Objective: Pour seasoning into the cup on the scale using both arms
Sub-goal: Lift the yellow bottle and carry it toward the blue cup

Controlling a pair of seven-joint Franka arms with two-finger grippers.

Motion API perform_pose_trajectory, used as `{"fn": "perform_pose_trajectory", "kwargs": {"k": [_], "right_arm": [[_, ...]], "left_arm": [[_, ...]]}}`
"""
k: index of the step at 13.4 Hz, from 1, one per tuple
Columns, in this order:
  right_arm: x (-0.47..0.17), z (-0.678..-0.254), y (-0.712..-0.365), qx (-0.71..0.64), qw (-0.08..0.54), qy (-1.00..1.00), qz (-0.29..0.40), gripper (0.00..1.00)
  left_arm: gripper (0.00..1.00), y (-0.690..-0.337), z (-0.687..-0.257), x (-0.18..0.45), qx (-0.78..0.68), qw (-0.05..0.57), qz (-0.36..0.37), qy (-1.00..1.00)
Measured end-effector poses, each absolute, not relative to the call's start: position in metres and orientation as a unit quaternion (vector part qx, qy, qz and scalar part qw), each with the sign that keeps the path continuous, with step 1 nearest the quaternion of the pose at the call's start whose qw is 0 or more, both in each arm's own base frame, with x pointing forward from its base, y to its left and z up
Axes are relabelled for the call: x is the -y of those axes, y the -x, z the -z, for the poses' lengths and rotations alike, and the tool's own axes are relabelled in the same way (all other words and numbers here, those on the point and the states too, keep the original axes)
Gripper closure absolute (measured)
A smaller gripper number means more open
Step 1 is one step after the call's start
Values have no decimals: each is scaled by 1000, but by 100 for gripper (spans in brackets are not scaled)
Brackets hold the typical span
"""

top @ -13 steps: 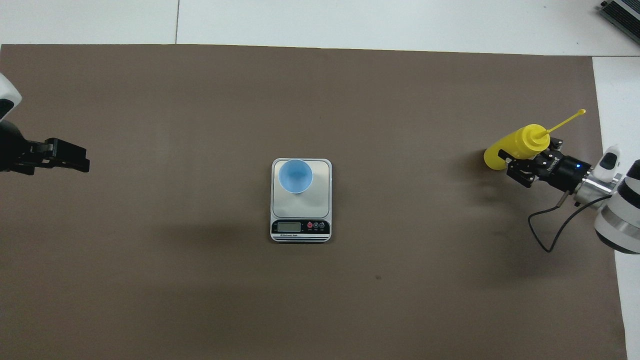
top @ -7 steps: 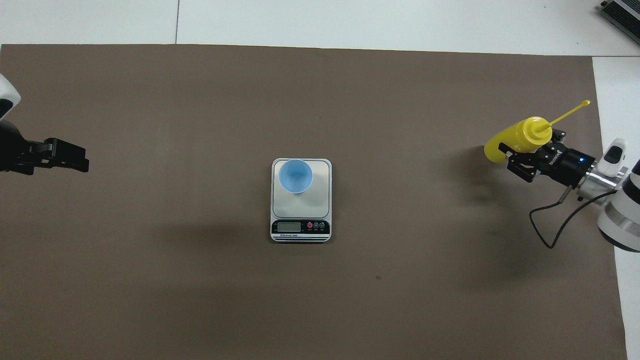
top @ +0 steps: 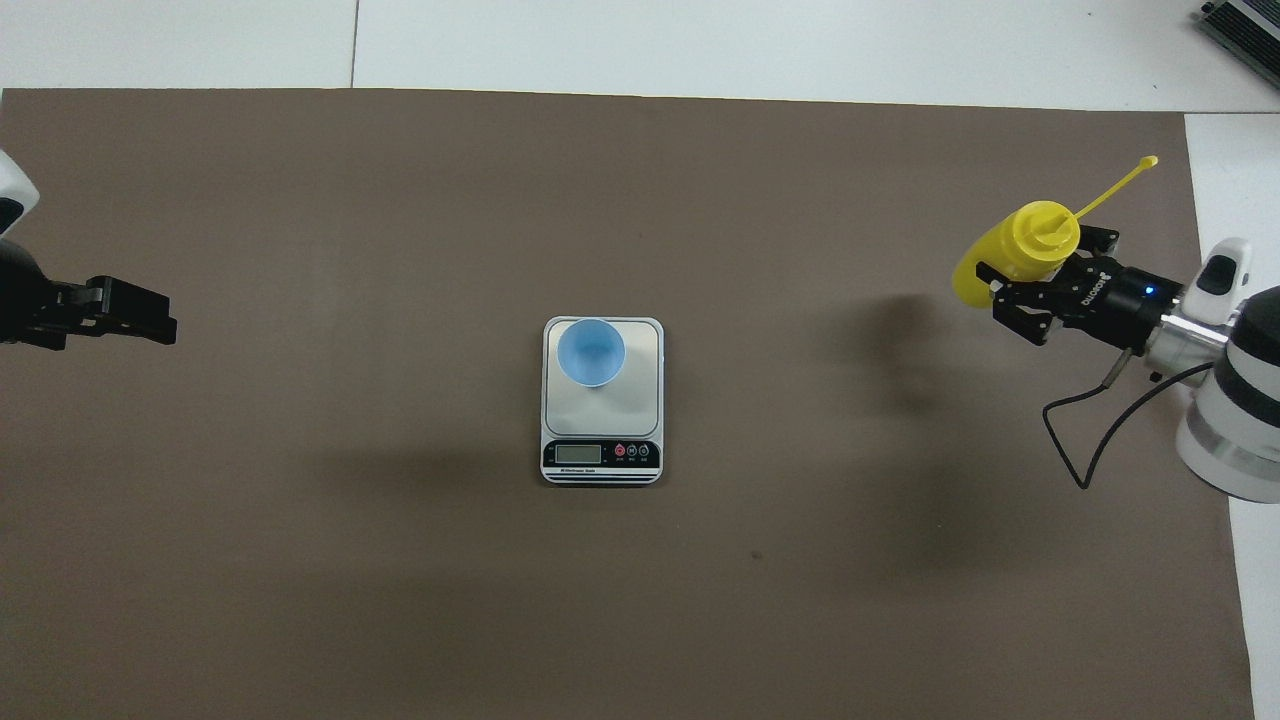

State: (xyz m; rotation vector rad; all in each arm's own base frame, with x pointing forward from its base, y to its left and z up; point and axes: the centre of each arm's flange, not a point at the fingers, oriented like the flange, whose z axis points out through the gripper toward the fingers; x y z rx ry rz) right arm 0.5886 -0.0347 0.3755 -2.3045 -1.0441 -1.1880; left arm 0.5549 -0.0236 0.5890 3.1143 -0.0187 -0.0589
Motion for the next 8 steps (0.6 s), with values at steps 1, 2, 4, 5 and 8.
{"fn": "perform_pose_trajectory", "kwargs": {"k": [1, 2, 4, 5, 8], "right_arm": [[21, -376, -590, 366, 168, 816, 415, 53], [7, -377, -590, 364, 163, 819, 412, 53], [-21, -379, -591, 360, 152, 825, 407, 53], [-35, -380, -590, 358, 145, 828, 406, 53], [-76, -384, -586, 364, 126, 831, 400, 53]], "left_arm": [[0, -555, -589, 24, 6, 13, 19, -1000], [0, -555, -589, 24, 6, 13, 19, -1000], [0, -555, -589, 24, 6, 13, 19, -1000], [0, -555, -589, 24, 6, 13, 19, -1000], [0, -555, -589, 24, 6, 13, 19, -1000]]}}
